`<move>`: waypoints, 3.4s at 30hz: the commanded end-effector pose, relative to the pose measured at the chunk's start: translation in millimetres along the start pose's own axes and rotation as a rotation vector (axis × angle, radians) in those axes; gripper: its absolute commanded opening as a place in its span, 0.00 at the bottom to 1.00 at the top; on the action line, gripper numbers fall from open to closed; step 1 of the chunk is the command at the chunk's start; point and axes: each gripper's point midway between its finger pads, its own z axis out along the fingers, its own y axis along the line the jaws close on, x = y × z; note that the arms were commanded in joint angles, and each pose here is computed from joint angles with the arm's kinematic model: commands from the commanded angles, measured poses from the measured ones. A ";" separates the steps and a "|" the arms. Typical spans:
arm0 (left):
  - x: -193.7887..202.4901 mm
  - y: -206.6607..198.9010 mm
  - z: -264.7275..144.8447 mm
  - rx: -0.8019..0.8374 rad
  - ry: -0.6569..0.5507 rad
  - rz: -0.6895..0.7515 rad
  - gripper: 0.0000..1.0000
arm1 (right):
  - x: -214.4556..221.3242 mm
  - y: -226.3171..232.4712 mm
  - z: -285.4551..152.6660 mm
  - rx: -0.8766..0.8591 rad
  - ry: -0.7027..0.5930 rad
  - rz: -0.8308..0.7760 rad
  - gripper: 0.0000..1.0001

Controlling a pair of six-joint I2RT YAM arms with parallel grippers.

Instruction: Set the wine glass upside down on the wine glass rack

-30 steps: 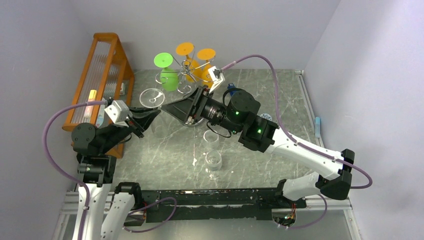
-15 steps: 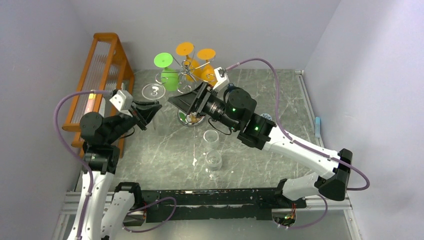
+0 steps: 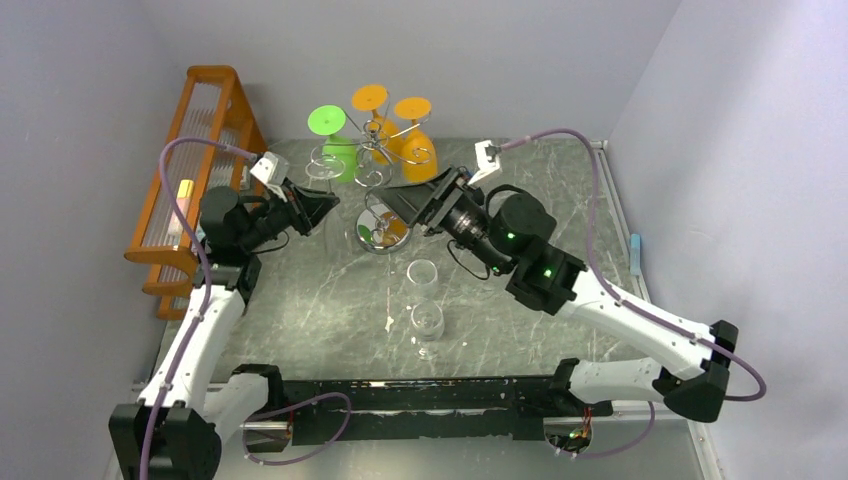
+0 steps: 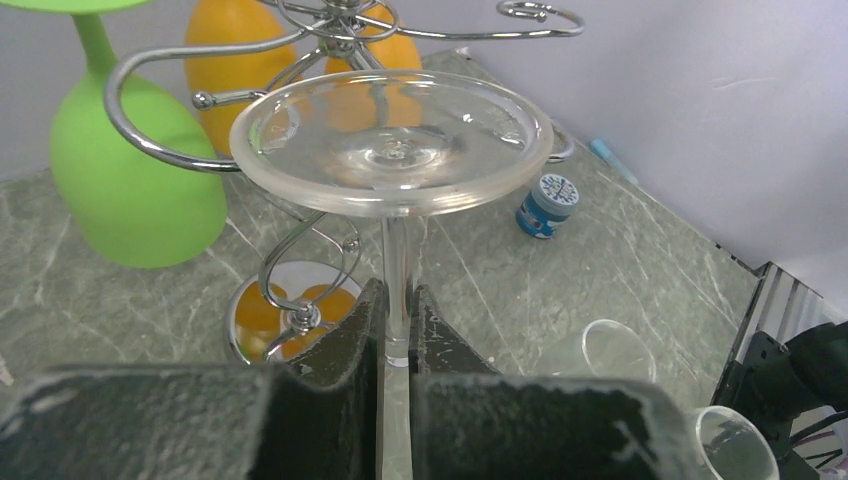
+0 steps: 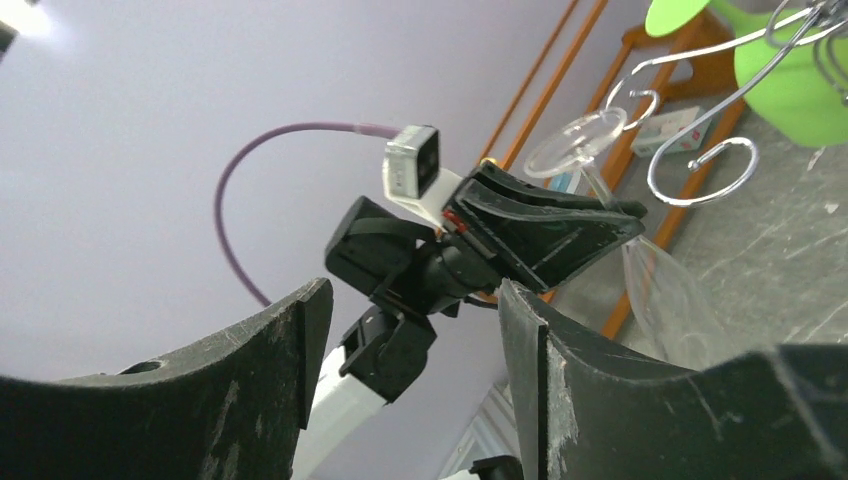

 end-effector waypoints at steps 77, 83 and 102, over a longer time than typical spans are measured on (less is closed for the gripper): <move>-10.8 37.1 38.6 -0.158 -0.123 0.266 0.05 | -39.2 -11.8 -39.2 0.045 -0.168 -0.028 0.66; -7.4 42.3 44.0 -0.175 -0.113 0.208 0.20 | -37.7 -15.9 -39.9 0.056 -0.166 -0.029 0.66; 14.0 33.3 -4.8 -0.332 -0.121 -0.039 0.73 | -22.6 -51.1 -50.8 0.177 -0.119 -0.080 0.67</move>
